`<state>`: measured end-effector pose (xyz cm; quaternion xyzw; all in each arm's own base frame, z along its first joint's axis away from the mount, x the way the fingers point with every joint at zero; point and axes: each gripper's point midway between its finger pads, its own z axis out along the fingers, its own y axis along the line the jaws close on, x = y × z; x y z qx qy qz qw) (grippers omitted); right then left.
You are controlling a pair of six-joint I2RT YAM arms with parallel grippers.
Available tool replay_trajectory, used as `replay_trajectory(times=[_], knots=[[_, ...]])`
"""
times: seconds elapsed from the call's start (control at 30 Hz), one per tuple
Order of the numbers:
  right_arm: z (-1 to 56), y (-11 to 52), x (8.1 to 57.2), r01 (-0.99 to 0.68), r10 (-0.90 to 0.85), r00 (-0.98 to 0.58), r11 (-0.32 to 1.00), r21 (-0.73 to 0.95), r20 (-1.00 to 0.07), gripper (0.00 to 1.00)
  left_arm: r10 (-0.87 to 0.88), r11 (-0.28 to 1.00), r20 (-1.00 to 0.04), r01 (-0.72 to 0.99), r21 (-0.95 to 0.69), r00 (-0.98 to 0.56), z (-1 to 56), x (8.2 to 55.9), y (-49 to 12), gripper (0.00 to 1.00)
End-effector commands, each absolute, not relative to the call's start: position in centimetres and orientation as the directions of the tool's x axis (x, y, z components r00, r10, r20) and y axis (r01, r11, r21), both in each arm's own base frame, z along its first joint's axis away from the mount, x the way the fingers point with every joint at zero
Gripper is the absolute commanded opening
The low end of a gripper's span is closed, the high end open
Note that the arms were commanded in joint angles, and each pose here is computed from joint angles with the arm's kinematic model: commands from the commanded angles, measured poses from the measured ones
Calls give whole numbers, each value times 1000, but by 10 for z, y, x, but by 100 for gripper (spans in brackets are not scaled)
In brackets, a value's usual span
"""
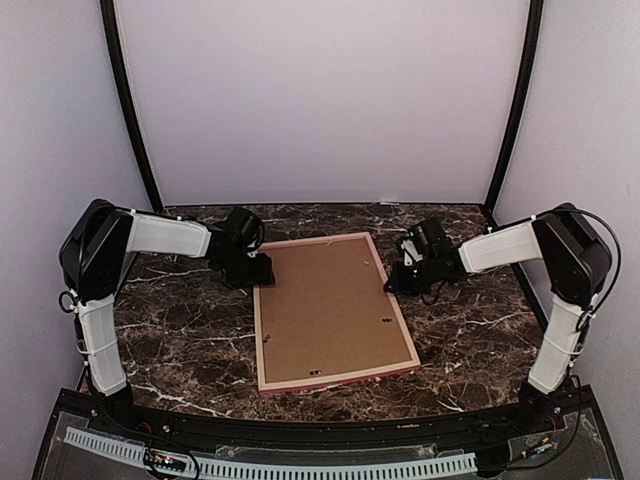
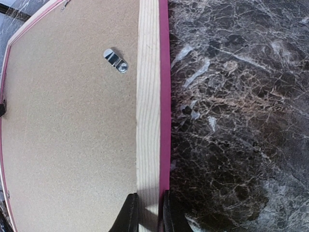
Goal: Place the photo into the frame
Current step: Press the fastener onto the backboard.
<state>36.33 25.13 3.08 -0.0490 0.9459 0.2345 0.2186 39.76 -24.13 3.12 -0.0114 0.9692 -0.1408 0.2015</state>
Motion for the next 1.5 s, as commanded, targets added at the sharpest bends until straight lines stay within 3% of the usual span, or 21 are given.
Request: replay_trajectory(times=[0.0, 0.3, 0.63, 0.87, 1.17, 1.3, 1.47], knots=[[15, 266, 342, -193, -25, -937, 868, 457, -348, 0, -82, 968, -473, 44, -248, -877, 41, 418, -243, 61], [17, 268, 340, -192, -22, -936, 869, 456, -351, 0, -90, 981, -504, 12, -195, -859, 39, 428, -235, 63], [16, 266, 341, -187, -20, -935, 876, 444, -354, 0, -68, 982, -419, 14, -190, -906, 26, 402, -229, 47], [14, 266, 341, -184, -19, -937, 876, 446, -350, 0, -37, 971, -342, 48, -235, -939, 14, 377, -233, 41], [12, 265, 340, -184, -20, -938, 876, 446, -347, 0, -9, 967, -325, 75, -244, -946, 13, 369, -234, 31], [12, 266, 340, -187, -22, -937, 874, 449, -347, 0, 3, 959, -313, 92, -269, -950, 14, 365, -238, 36], [11, 267, 340, -187, -22, -938, 872, 452, -345, 0, 10, 950, -321, 108, -291, -947, 19, 365, -242, 52]])
